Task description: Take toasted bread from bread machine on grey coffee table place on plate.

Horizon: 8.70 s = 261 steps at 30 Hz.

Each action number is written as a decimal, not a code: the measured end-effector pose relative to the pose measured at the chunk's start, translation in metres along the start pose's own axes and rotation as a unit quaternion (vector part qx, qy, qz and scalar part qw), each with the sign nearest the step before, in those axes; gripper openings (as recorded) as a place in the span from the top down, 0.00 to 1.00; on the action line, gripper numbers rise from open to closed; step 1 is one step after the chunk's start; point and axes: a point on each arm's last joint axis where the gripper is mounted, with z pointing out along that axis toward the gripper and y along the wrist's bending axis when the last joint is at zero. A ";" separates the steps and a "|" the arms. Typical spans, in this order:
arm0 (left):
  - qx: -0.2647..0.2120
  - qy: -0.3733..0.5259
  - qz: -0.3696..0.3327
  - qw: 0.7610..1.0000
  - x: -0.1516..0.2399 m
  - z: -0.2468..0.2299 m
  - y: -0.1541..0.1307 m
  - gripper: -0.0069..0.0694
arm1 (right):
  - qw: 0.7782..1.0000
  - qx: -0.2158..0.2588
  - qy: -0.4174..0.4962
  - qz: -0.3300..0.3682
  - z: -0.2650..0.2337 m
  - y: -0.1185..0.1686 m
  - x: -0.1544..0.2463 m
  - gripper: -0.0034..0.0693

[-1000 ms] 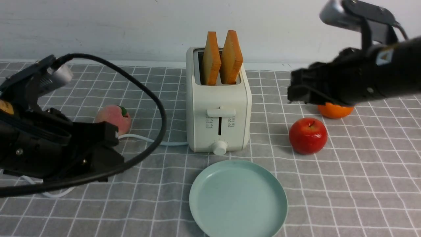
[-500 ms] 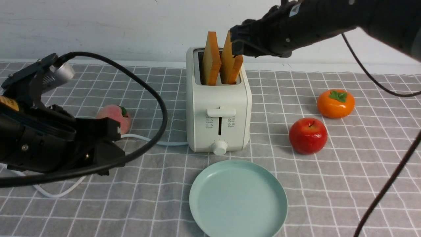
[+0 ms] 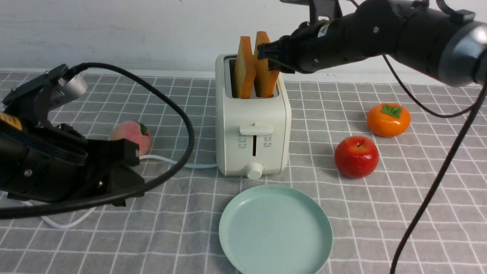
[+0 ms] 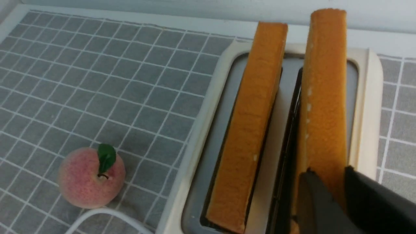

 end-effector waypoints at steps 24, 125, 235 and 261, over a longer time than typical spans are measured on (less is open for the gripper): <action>0.031 -0.007 -0.025 0.999 -0.001 0.000 -0.006 0.60 | 0.923 -0.069 0.313 0.213 -0.073 -0.001 0.115 0.85; 0.186 0.196 0.202 0.941 -0.049 0.155 -0.138 0.78 | 0.989 0.015 0.146 -0.017 -0.256 -0.014 0.082 0.47; -0.095 -0.338 0.129 0.927 0.186 0.013 0.138 0.92 | 0.969 0.116 -0.213 -0.053 -0.311 -0.051 0.277 0.87; -0.076 -0.362 0.006 0.929 0.184 0.011 0.143 0.91 | 0.969 0.116 -0.213 -0.053 -0.311 -0.051 0.277 0.85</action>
